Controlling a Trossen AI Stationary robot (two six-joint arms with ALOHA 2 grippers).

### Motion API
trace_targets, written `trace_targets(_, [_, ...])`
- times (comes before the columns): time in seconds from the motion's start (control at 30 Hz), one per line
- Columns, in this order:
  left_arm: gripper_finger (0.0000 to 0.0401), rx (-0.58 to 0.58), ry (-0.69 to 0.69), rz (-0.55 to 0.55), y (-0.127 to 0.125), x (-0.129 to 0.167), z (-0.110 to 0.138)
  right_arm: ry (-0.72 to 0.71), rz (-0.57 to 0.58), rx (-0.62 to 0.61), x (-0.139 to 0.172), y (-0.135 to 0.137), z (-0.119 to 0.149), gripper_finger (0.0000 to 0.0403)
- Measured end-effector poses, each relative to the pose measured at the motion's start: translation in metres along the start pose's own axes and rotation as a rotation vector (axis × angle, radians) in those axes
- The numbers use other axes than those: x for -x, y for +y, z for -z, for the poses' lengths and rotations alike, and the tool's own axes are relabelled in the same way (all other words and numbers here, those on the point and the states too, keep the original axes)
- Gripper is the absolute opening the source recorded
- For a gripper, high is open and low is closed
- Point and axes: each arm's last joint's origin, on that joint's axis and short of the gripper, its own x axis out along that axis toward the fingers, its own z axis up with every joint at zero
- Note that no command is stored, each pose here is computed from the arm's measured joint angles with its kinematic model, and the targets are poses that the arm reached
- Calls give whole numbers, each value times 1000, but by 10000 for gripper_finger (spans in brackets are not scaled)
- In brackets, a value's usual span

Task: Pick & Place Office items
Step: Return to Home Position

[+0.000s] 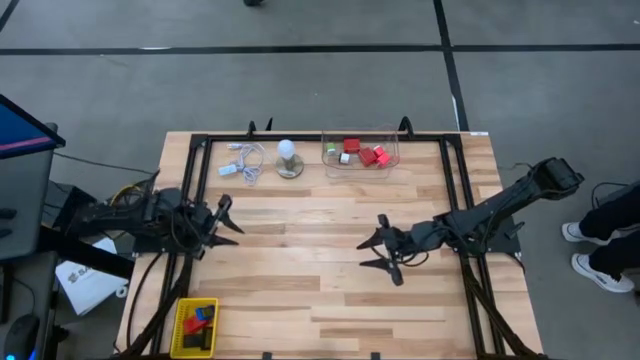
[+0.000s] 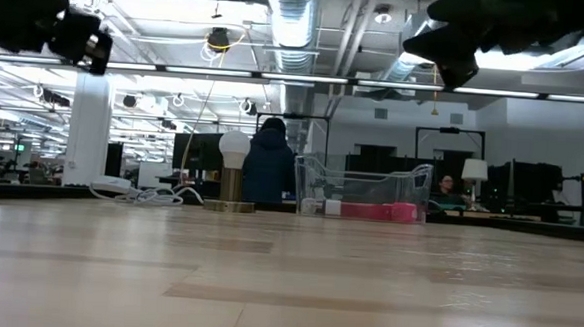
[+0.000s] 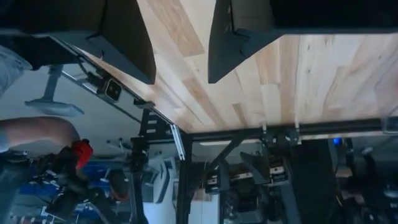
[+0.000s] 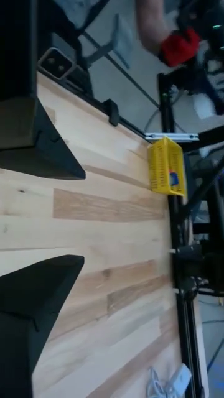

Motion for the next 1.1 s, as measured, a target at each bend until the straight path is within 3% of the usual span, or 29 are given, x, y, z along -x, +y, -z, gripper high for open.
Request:
trace_targets(0.13, [132, 9, 27, 4, 0, 0, 19, -26, 0, -19, 2, 1, 5, 202])
trace_targets(0.47, [112, -61, -51, 56, 1, -5, 20, -86, 21, -25, 8, -10, 25, 202])
trace_targets(0.77, [107, -1, 61, 7, 6, -15, 33, -108, -6, -167, 40, -29, 95, 197])
trace_targets(0.83, [107, 23, 94, -5, 7, -17, 36, -150, -1, -174, 41, -33, 96, 194])
trace_targets(0.93, [106, 45, 94, -10, 8, -21, 39, -214, -26, -82, 37, -42, 88, 192])
trace_targets(1.1, [106, 35, 44, -9, 9, -24, 34, -251, -109, -15, 41, -75, 83, 192])
